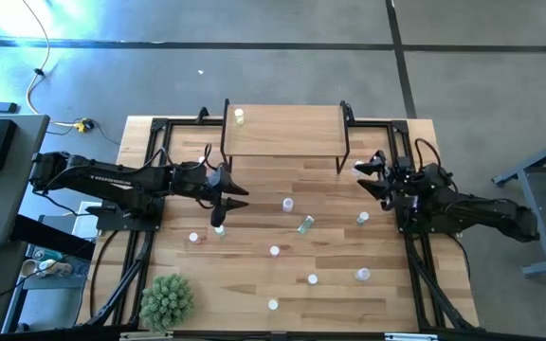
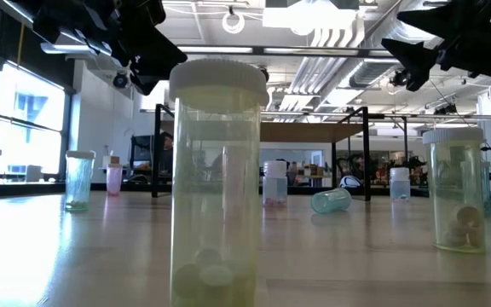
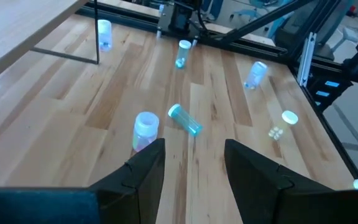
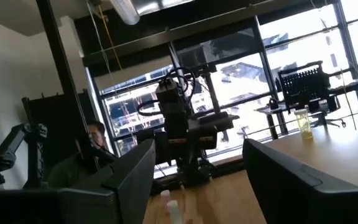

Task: Pick and place medicine bottles onto shelf by color
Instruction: Put the left transparent pill bottle on the shelf

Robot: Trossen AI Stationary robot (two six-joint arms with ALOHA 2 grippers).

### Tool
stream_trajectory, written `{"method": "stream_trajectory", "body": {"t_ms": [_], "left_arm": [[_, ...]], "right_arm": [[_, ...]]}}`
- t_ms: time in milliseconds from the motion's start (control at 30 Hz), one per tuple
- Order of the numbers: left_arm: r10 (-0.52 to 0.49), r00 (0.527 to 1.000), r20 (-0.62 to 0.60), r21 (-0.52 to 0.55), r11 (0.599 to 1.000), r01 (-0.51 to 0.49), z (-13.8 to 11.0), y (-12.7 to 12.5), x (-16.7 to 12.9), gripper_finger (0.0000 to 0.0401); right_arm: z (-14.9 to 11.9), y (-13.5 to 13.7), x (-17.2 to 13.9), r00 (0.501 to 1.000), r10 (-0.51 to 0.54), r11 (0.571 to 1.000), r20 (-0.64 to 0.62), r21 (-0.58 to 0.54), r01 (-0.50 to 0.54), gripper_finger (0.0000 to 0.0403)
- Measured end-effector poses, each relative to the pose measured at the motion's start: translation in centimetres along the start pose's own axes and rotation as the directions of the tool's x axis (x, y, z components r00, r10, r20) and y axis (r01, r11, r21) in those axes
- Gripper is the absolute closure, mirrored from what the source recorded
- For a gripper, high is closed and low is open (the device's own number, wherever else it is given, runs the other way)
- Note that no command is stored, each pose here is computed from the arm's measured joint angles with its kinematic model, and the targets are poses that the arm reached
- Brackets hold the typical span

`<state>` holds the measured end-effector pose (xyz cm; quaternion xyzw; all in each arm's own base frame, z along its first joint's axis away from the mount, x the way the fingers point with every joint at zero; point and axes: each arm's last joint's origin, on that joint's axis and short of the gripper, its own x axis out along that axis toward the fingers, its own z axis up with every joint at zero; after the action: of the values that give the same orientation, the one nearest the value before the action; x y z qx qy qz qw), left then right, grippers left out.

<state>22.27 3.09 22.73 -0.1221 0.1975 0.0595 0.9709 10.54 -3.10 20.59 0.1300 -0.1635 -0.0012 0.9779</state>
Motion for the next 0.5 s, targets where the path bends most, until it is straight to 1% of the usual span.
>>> {"method": "stream_trajectory", "body": {"t_ms": [100, 167, 300, 433, 500], "left_arm": [[0.005, 1.000, 0.001, -0.002, 1.000, -0.005, 0.0, 0.1, 0.0, 0.0245], [0.008, 1.000, 0.001, -0.004, 1.000, -0.008, 0.0, 0.2, 0.0, 0.0245], [0.019, 1.000, 0.004, -0.009, 1.000, -0.019, 0.1, 0.5, 0.0, 0.0245], [0.028, 1.000, -0.001, -0.013, 1.000, -0.028, 0.1, 0.7, 0.0, 0.0245], [0.030, 1.000, -0.007, -0.017, 0.999, -0.030, 0.0, 0.7, -0.1, 0.0245]], "right_arm": [[1.0, 0.1, 0.8, 1.000, -0.003, 1.000, -0.007, 0.002, 0.003, 0.0145], [1.8, 0.2, 1.6, 0.999, -0.013, 1.000, -0.034, -0.008, 0.013, 0.0133], [2.7, -0.1, 3.5, 0.986, -0.057, 0.998, -0.154, 0.020, 0.060, 0.0125], [2.7, -0.5, 5.4, 0.948, -0.094, 0.993, -0.305, 0.039, 0.111, 0.0129], [2.4, -0.5, 6.3, 0.929, -0.083, 0.994, -0.362, 0.035, 0.103, 0.0130]]}}
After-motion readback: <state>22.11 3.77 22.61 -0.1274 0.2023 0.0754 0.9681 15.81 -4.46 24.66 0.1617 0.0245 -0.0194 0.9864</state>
